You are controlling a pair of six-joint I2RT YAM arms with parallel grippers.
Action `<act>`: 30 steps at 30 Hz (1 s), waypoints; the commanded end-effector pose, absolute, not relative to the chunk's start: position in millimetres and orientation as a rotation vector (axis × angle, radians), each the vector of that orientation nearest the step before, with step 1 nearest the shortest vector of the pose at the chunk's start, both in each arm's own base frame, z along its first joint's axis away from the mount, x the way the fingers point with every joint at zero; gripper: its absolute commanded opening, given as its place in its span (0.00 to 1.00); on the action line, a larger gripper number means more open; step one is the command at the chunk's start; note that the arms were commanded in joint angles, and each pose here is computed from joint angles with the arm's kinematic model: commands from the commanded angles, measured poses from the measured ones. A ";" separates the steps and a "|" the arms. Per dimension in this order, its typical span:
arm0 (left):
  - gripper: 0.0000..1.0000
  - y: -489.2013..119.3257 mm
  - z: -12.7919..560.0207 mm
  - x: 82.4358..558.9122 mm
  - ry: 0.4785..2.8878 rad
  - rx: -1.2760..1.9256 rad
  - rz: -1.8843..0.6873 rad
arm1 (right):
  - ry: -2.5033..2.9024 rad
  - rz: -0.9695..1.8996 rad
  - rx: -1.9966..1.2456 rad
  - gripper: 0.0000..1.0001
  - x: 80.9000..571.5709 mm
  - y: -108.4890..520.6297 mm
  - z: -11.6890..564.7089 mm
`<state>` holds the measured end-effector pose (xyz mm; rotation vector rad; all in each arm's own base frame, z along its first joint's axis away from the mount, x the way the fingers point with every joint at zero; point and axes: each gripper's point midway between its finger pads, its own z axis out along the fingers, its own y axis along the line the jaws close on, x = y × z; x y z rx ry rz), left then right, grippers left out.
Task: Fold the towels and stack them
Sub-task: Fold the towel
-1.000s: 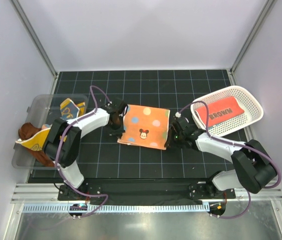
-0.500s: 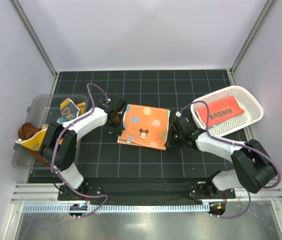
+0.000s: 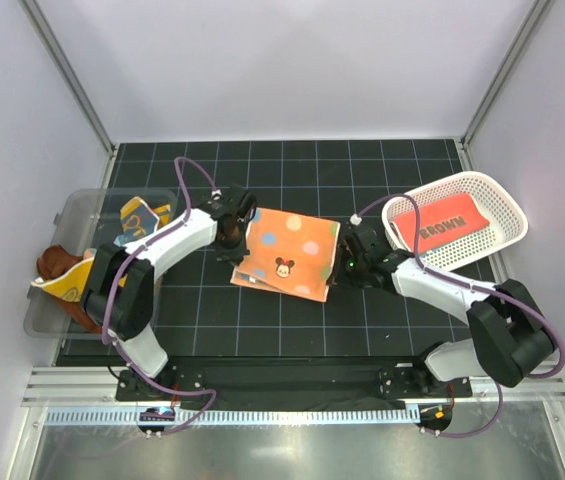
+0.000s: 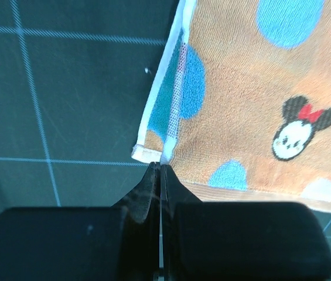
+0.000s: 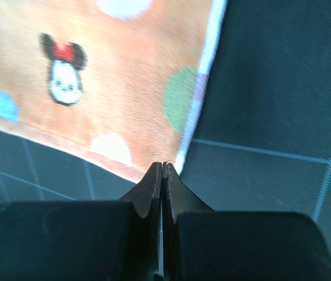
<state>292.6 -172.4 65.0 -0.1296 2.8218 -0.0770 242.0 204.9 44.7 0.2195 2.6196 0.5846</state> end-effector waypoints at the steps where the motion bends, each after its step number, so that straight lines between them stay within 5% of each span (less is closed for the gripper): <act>1: 0.00 -158.6 88.0 304.4 2.736 -0.139 0.022 | 2.507 0.722 0.229 0.01 260.1 223.1 85.1; 6: 0.00 -163.8 69.2 295.2 2.787 -0.137 -0.013 | 2.532 0.744 0.313 0.02 250.8 221.2 63.3; 13: 0.00 -148.9 36.4 290.4 2.819 -0.142 0.120 | 2.519 0.704 0.367 0.32 245.7 210.2 61.7; 30: 0.00 -155.2 12.1 278.0 2.867 -0.147 0.067 | 2.552 0.758 0.416 0.35 230.9 230.9 31.8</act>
